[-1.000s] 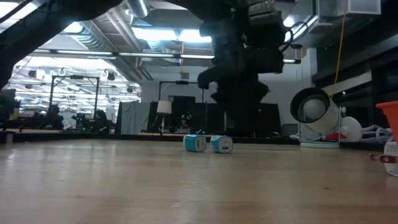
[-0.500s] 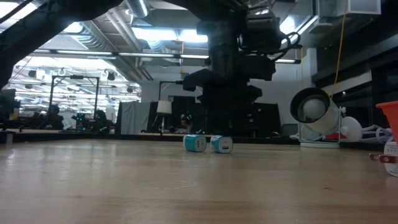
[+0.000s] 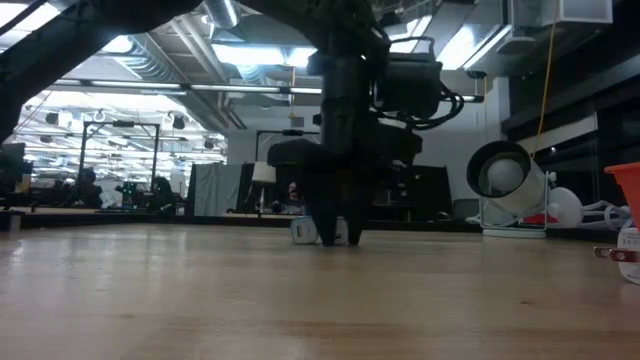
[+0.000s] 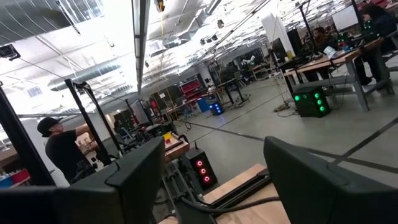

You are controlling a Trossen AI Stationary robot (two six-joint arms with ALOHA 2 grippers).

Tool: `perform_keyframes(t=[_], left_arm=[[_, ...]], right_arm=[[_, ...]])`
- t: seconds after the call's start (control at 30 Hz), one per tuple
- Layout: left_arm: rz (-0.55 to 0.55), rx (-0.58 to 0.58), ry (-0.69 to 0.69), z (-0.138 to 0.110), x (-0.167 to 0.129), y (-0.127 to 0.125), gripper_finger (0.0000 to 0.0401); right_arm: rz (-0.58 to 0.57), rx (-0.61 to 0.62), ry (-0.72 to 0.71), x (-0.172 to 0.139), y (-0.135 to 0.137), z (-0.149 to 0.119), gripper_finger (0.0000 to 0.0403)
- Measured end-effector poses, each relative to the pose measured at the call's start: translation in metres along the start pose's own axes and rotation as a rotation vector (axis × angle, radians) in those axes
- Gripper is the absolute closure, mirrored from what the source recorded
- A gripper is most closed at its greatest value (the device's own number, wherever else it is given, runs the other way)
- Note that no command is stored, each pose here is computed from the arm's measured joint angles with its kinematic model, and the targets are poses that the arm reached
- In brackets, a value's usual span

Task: Pick & Place Office items
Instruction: Put the right blue charger adapter into the orange bin

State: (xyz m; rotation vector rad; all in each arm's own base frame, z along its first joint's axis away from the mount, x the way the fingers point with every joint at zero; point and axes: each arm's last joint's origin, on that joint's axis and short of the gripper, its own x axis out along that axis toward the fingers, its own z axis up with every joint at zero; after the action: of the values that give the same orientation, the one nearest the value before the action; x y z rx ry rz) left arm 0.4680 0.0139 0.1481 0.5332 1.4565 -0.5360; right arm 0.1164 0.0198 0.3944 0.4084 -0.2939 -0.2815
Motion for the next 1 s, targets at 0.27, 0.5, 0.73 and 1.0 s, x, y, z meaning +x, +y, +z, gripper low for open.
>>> perform_keyframes(t=[0.27,0.5,0.73,1.0], left_arm=[[0.003,-0.022,0.009,-0.001,0.004,-0.002,0.0198],[0.107,-0.018,0.012,0.007,-0.014,-0.004,0.0205],[0.157,-0.29,-0.243,0.023,-0.07,0.002,0.0197],[0.177,-1.089,-0.157,-0.014,-0.092,0.025,0.0196]], right_arm=[[-0.002,-0.004,0.005,0.0,0.0,-0.001,0.0124],[-0.003,-0.008,0.009,0.0,0.0,-0.001,0.0124],[-0.004,-0.01,0.008,0.0,0.0,-0.001,0.0124],[-0.006,0.015,0.005,0.0,0.0,-0.001,0.0124]])
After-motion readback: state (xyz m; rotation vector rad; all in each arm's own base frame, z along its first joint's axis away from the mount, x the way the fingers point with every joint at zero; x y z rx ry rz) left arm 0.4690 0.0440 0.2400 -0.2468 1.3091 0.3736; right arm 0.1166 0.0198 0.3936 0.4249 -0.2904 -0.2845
